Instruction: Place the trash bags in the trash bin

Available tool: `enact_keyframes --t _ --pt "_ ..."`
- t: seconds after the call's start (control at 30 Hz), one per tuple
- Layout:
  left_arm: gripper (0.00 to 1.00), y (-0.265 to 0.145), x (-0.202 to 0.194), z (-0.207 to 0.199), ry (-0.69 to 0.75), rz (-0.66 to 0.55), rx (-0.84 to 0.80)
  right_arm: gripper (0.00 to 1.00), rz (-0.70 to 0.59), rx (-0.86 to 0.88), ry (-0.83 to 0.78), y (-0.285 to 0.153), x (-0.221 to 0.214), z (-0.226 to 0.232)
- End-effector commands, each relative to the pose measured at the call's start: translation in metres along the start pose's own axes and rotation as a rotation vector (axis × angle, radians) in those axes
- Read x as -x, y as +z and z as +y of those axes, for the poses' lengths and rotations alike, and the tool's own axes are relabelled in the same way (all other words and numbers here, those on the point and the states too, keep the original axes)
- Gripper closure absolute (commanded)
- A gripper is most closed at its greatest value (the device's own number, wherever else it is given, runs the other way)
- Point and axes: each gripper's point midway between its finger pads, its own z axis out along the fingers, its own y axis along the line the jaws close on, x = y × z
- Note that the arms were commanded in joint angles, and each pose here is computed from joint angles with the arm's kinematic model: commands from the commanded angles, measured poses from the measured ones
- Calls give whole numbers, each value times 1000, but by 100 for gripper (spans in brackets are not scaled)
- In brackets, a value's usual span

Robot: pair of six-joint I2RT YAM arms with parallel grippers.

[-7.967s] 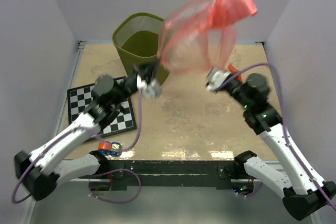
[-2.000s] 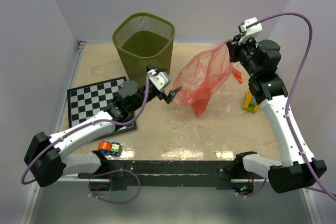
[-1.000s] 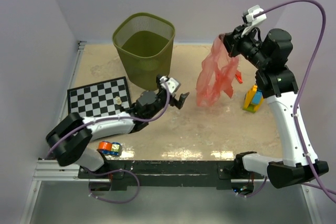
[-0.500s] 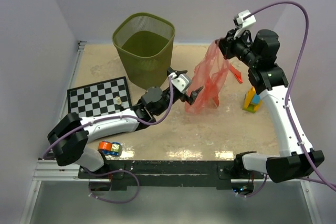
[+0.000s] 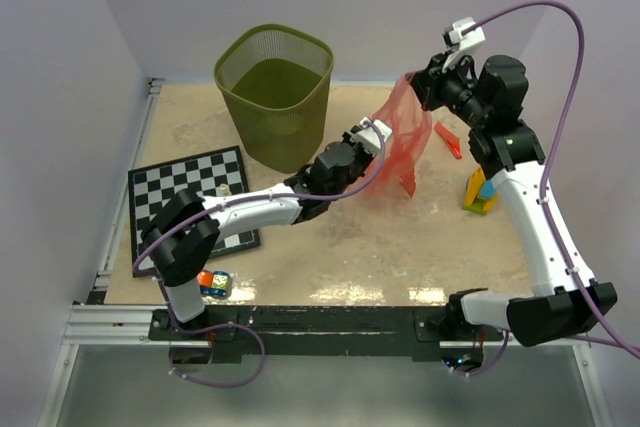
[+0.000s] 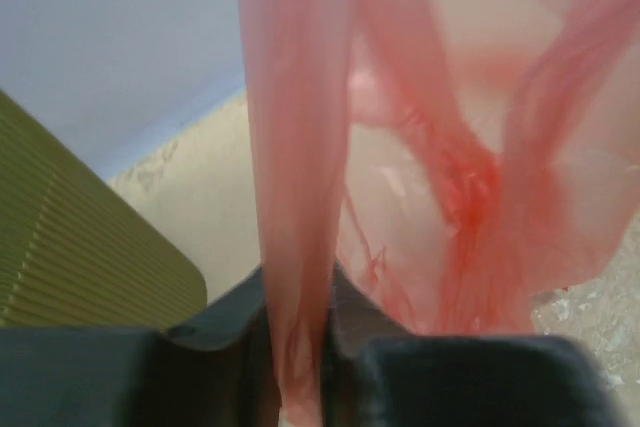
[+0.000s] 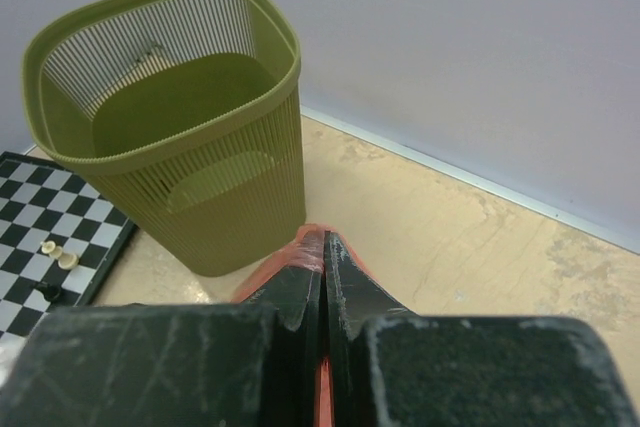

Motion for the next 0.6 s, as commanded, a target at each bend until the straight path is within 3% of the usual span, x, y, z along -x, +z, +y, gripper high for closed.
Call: enact_keyframes --t 0.0,0.03,0.17,0.27,0.37,0.5,0.57 --pt "100 9 18 24 -25 -16 -22 100 -39 -31 -71 6 13 -8" --pt "100 7 23 22 -48 -20 -61 100 -22 -51 -83 12 6 -15" --pt "100 -14 46 2 -218 -55 -313 63 37 -54 -139 56 -28 -34" --pt "100 -26 45 2 -364 10 -336 47 38 -52 -97 96 -32 -45" --pt "100 -28 38 19 -603 91 -307 32 -16 -53 -83 118 4 -49" --pt "100 -26 30 55 -824 109 -208 5 -67 -33 -132 108 45 -43" --pt "100 -24 33 66 -872 99 -189 1 -59 -16 -152 90 53 -35"
